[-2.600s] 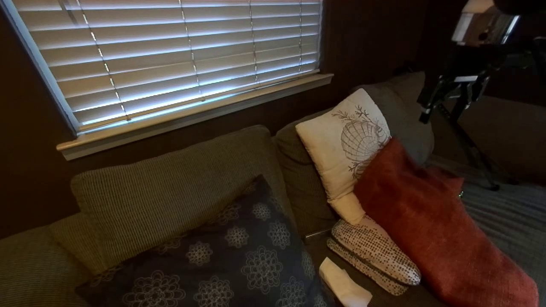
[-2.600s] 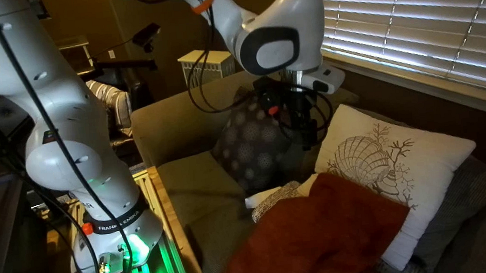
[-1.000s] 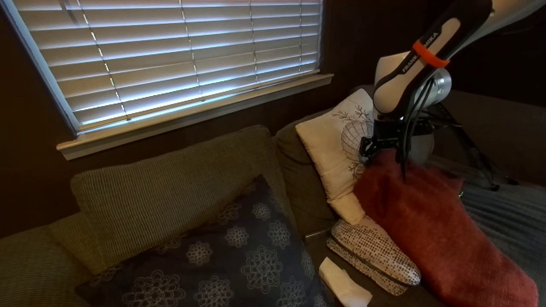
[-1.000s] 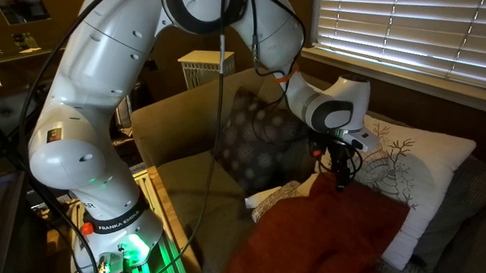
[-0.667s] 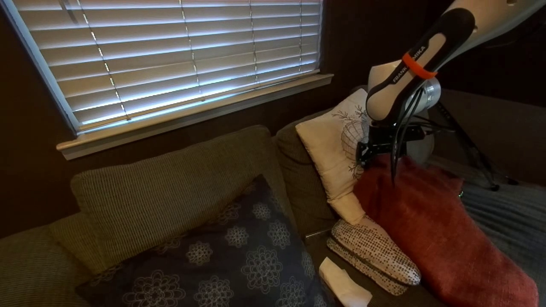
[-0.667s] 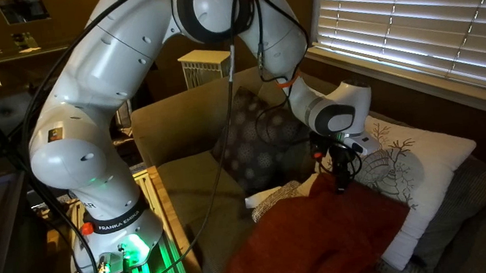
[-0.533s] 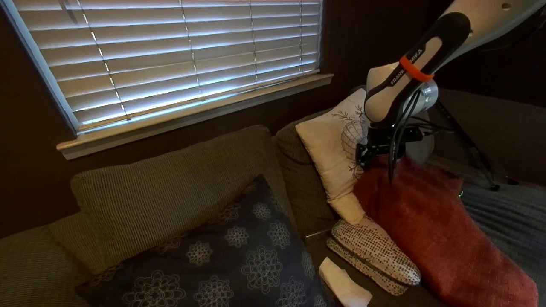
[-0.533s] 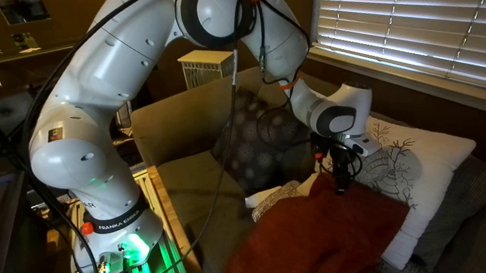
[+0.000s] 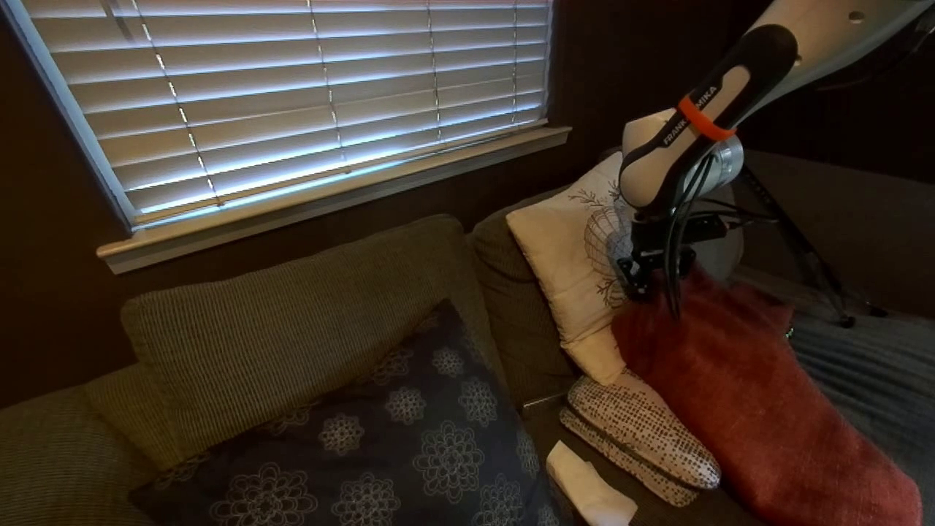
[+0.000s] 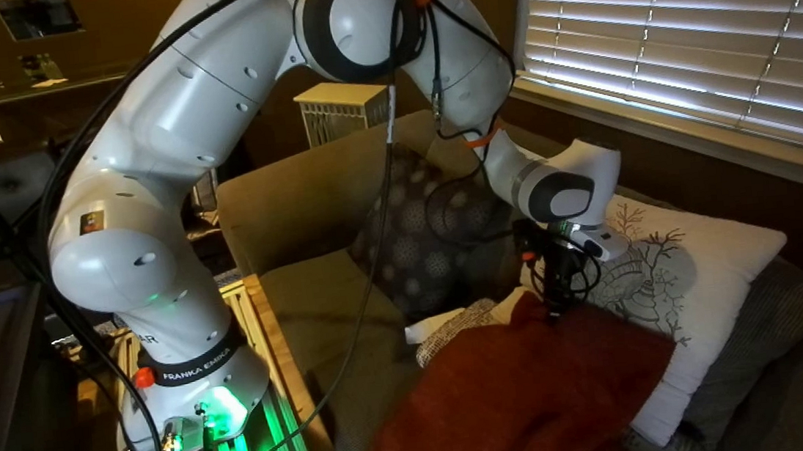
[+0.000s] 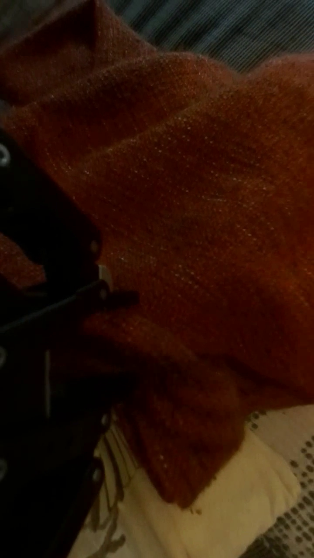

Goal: Uncover the remote, then move it

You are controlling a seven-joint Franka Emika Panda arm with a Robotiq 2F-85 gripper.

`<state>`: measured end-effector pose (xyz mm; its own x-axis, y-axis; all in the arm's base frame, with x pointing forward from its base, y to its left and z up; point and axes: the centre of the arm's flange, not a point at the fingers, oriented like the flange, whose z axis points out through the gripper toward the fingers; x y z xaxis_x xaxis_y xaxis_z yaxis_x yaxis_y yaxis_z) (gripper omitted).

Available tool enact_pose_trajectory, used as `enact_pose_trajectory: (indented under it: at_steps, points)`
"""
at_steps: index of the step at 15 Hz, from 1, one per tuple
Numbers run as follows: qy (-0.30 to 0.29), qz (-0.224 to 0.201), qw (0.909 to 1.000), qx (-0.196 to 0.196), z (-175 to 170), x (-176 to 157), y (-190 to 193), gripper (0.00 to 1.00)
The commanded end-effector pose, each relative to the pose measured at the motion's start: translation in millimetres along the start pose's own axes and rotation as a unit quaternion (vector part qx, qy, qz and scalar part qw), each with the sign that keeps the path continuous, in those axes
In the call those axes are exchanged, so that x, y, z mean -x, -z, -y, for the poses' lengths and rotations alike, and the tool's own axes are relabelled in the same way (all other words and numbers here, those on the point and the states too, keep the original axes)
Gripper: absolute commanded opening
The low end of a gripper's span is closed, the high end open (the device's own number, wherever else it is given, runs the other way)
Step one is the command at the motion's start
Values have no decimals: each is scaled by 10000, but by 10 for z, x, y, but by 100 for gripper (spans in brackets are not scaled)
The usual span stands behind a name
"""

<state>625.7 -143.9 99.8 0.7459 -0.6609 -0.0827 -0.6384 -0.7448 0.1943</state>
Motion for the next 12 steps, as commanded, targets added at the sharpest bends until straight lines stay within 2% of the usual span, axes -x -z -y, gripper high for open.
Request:
enact_pose_trajectory:
  at_steps: [1,3,7,9,12]
  points:
    - [177,205,9993,252,-14,-19,34,10]
    - [227,255,9988,353,-43,-4,33,1]
    - [641,349,9945,752,-233,53,33,2]
    - [906,368,9890,1110,-435,72,41,2]
    - [1109,422,9757,1844,-784,27,-11,2]
